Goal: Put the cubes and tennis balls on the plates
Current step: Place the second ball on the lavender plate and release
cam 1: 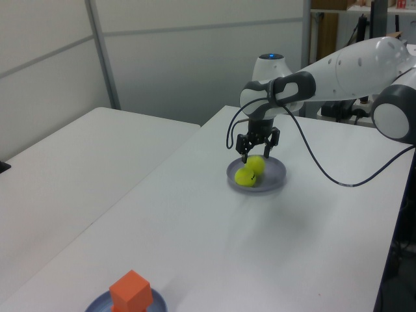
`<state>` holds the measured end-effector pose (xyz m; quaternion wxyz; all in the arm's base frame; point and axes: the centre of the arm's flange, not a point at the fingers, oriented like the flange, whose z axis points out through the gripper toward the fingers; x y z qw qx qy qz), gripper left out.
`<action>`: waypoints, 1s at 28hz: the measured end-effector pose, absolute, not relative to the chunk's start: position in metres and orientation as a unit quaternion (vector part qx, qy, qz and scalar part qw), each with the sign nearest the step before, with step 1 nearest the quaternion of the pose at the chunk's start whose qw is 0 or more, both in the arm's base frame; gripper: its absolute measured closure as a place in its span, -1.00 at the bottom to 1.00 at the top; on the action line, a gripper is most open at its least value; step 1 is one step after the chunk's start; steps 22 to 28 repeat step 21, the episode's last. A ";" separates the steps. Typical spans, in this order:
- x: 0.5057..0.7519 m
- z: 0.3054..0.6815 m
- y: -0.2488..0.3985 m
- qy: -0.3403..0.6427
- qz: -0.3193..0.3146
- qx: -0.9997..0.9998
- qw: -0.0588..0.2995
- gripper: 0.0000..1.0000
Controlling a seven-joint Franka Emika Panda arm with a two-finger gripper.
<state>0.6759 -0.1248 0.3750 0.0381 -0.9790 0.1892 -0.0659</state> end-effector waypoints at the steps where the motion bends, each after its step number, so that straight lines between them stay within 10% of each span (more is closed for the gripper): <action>1: 0.675 0.383 -0.124 0.188 -0.065 -0.979 0.041 -0.97; 17: 0.636 0.524 -0.027 0.110 -0.060 -0.990 0.068 -1.00; 28: 0.626 0.541 0.006 0.094 -0.053 -0.992 0.063 -1.00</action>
